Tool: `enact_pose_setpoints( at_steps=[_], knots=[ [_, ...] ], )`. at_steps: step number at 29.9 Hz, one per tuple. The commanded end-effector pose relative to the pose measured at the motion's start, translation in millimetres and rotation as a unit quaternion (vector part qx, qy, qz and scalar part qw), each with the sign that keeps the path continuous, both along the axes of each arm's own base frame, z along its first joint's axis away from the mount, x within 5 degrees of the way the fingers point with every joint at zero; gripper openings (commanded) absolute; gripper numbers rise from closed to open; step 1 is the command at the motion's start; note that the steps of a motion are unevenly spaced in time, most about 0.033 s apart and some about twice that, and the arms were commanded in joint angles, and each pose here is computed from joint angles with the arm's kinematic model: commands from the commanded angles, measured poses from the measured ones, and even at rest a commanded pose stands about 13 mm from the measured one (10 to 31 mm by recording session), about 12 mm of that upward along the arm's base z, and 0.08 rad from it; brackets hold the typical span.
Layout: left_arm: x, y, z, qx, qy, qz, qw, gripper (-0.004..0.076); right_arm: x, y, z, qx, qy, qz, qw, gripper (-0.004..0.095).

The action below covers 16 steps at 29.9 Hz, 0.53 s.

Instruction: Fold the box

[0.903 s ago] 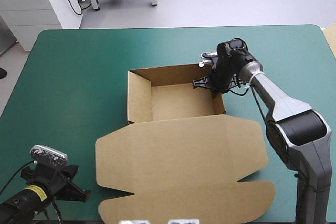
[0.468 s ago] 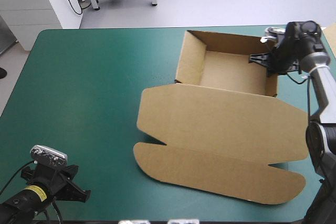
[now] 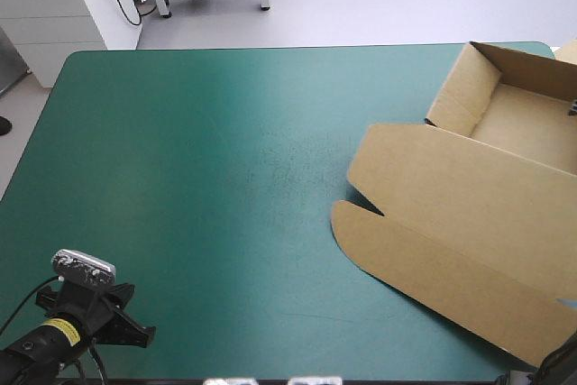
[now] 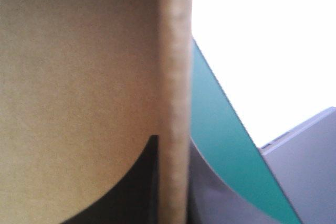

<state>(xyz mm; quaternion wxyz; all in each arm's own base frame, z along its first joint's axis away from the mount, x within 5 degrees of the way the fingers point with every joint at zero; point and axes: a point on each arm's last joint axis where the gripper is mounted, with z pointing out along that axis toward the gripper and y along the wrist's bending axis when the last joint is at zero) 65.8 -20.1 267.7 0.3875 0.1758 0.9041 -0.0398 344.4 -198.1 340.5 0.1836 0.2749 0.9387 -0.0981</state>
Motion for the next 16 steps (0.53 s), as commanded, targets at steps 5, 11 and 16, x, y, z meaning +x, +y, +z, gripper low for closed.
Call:
enact_pose_setpoints(
  at_steps=[5, 11, 16],
  knots=[
    [4, -2, 11, -0.012, -0.034, -0.003, 0.999, -0.0008, -41, -38, 30, -0.034, -0.021, -0.066, 0.997, 0.0008],
    [4, -2, 11, -0.012, -0.034, -0.003, 0.999, -0.0008, -41, -41, 26, -0.030, -0.021, -0.082, 0.996, 0.0293],
    [4, -2, 11, -0.012, -0.034, -0.003, 0.999, -0.0008, -39, -40, 25, -0.024, -0.023, -0.074, 0.997, 0.0448]
  ],
)
